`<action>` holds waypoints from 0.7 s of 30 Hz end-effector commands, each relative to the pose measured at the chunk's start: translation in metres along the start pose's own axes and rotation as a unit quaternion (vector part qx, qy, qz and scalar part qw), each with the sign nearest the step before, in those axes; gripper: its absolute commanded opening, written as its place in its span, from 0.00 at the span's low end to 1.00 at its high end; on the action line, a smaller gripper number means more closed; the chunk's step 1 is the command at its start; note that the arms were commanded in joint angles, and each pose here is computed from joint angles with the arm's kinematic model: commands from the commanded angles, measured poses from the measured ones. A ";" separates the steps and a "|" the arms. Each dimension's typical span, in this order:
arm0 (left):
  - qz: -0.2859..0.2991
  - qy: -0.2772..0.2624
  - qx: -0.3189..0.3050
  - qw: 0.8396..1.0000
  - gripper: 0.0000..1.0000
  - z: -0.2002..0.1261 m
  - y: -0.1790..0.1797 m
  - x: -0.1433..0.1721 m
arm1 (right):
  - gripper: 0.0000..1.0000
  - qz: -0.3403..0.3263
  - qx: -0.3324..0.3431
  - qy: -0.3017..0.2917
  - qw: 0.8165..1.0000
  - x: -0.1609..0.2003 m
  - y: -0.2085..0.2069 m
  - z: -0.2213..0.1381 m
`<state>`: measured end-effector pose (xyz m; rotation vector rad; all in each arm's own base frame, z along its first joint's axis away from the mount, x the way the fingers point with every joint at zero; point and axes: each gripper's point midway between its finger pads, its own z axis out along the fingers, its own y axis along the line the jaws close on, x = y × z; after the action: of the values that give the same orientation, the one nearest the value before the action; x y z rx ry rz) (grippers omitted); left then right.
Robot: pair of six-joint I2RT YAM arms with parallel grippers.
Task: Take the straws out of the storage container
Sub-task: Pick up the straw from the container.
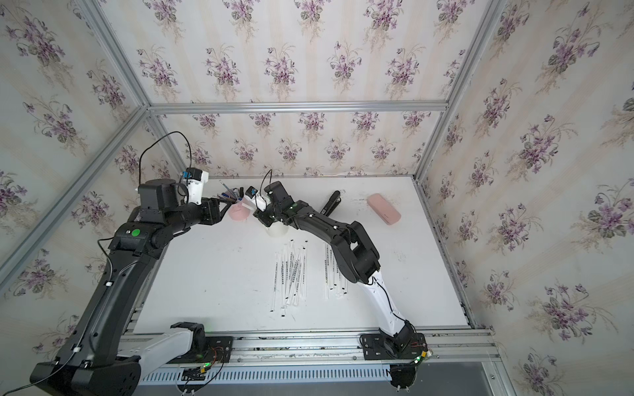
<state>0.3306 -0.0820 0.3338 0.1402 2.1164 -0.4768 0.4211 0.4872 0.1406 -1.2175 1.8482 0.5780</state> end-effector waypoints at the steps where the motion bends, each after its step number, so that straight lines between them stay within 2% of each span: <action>1: 0.000 -0.009 0.014 1.000 0.58 0.002 -0.005 -0.006 | 0.20 -0.018 0.023 -0.017 0.999 -0.012 -0.005 -0.007; 5: -0.003 -0.006 0.024 1.000 0.59 0.003 -0.007 -0.005 | 0.08 -0.034 0.036 -0.033 0.998 -0.022 -0.004 -0.020; 14: 0.003 -0.018 0.016 1.000 0.59 -0.005 -0.006 -0.008 | 0.03 -0.061 0.071 -0.061 0.994 -0.051 -0.004 -0.054; 17: 0.008 -0.024 0.004 1.000 0.59 -0.009 -0.004 -0.010 | 0.01 -0.050 0.087 -0.090 0.991 -0.076 -0.005 -0.078; 21: 0.018 -0.036 -0.017 0.999 0.59 -0.016 0.002 -0.012 | 0.00 0.000 0.111 -0.151 0.982 -0.121 -0.007 -0.138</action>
<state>0.3233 -0.0804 0.3449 0.1382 2.0788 -0.4785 0.3972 0.4595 0.2685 -1.0829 1.6394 0.4771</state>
